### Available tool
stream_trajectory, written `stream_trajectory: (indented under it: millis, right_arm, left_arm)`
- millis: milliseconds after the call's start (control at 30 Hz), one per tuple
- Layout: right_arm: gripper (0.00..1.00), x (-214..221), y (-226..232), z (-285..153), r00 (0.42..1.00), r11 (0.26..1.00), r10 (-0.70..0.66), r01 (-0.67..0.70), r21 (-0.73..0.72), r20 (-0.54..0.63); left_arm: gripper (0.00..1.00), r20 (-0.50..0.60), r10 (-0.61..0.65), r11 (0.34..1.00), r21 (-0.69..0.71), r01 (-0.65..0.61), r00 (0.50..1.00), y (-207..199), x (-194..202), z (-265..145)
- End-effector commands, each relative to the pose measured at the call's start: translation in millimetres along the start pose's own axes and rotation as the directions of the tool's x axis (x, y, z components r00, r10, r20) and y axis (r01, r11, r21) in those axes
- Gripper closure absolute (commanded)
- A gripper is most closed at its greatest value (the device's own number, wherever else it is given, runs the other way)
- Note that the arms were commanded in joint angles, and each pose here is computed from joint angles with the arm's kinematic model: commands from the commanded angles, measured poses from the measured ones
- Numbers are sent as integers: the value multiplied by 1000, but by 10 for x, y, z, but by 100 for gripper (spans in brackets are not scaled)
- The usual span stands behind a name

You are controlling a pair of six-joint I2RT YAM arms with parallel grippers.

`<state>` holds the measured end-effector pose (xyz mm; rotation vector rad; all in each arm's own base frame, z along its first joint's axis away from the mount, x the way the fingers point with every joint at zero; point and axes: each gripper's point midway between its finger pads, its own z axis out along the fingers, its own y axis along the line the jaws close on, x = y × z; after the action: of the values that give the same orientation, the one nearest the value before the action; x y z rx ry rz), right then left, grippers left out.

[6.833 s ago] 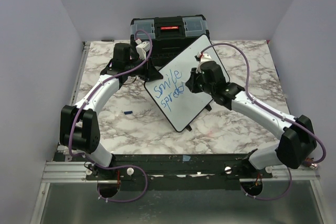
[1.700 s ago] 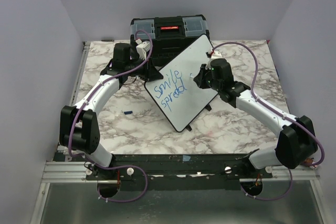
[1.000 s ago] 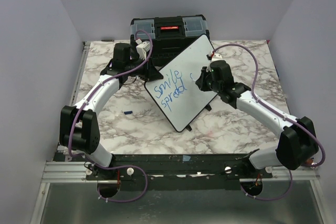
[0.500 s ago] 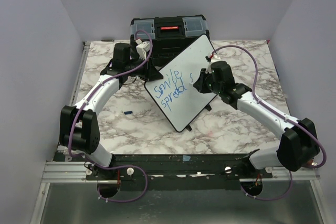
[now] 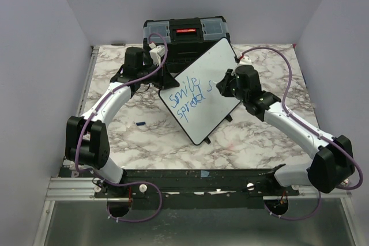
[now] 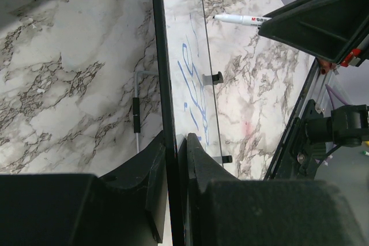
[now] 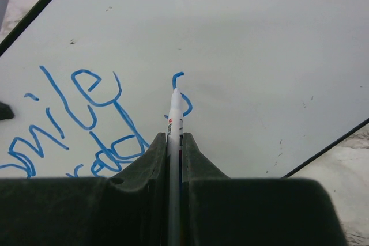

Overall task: Write a sentence on the whiteboard
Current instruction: Write a sentence on the whiteboard stand.

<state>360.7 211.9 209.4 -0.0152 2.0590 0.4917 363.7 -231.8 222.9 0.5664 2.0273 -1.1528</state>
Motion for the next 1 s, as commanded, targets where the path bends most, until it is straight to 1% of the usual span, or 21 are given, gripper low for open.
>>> stream_trajectory:
  millis: [0, 567, 967]
  right_arm:
    - [99, -141, -112, 12, 998, 997, 13, -18, 77, 68]
    - [99, -22, -43, 243, 999, 998, 29, -31, 49, 25]
    - [99, 231, -77, 167, 999, 999, 34, -33, 27, -39]
  left_arm:
    - [100, 88, 187, 982, 3, -188, 978, -96, -275, -39]
    - [100, 89, 188, 982, 2, -189, 978, -101, -279, -43]
    - [100, 90, 190, 982, 1, -191, 978, -102, -283, -47]
